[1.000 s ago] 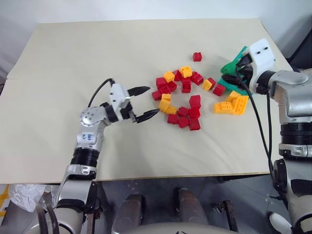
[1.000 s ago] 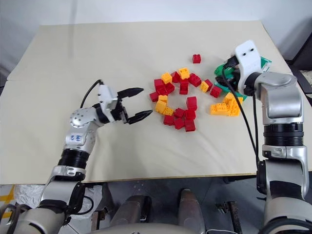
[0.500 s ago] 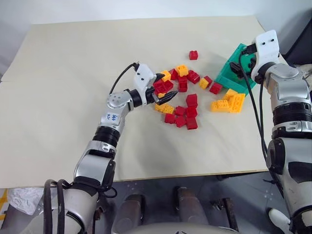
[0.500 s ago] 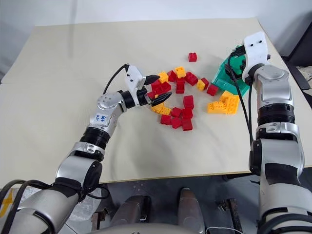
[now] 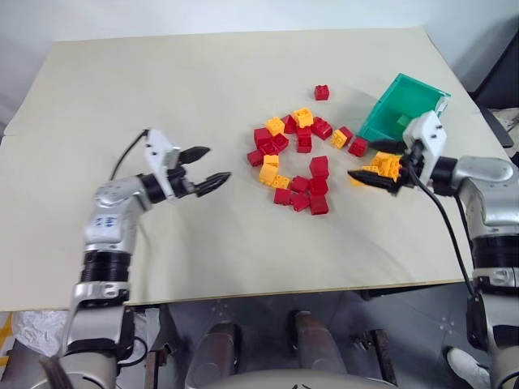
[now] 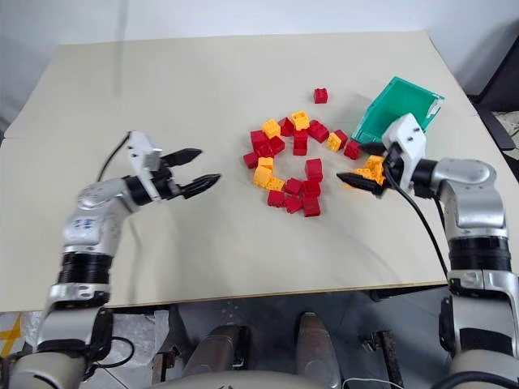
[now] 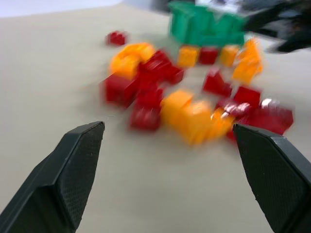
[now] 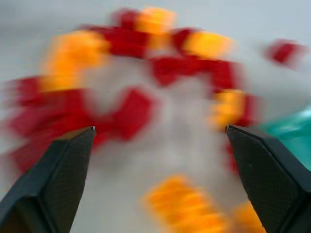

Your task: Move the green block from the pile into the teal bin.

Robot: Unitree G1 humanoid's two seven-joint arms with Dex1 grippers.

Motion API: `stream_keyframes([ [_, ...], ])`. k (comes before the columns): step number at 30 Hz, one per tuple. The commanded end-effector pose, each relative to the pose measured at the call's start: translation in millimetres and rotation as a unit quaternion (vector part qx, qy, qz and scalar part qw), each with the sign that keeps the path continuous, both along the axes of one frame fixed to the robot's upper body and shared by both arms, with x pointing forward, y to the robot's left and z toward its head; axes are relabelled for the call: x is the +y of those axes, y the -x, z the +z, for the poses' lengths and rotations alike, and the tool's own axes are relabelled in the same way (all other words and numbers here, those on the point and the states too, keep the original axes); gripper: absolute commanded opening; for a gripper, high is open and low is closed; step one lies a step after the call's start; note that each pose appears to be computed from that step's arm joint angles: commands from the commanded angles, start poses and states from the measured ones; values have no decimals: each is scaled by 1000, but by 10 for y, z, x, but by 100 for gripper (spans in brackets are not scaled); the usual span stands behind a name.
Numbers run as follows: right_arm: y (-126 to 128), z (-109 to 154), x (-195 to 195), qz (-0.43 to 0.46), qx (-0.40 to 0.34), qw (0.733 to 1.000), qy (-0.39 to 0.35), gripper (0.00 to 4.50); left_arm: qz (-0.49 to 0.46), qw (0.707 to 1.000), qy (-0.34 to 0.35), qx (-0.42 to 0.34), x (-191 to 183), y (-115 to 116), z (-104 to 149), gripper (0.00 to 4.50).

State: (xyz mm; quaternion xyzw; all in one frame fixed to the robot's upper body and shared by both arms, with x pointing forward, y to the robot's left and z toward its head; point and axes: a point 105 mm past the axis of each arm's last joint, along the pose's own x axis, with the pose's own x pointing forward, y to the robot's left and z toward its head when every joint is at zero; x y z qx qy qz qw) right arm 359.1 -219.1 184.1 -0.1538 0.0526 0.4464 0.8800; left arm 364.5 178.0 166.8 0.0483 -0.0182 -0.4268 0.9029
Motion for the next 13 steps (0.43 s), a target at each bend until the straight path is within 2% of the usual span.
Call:
stream_keyframes([
  [1,199,60,-96,61,-18,998,7,448,15,1000,2,-26,283,193,102,450],
  [4,291,-135,-255,83,2,996,35,448,63,998,-12,-25,696,406,28,450],
  [6,278,-154,-291,85,-3,995,46,448,83,996,-8,-18,860,518,17,450],
  [11,216,-67,-231,75,-35,997,2,448,105,994,9,-20,981,681,44,450],
  [13,213,-77,-219,64,-45,997,-6,448,120,993,-6,-15,1004,696,3,450],
])
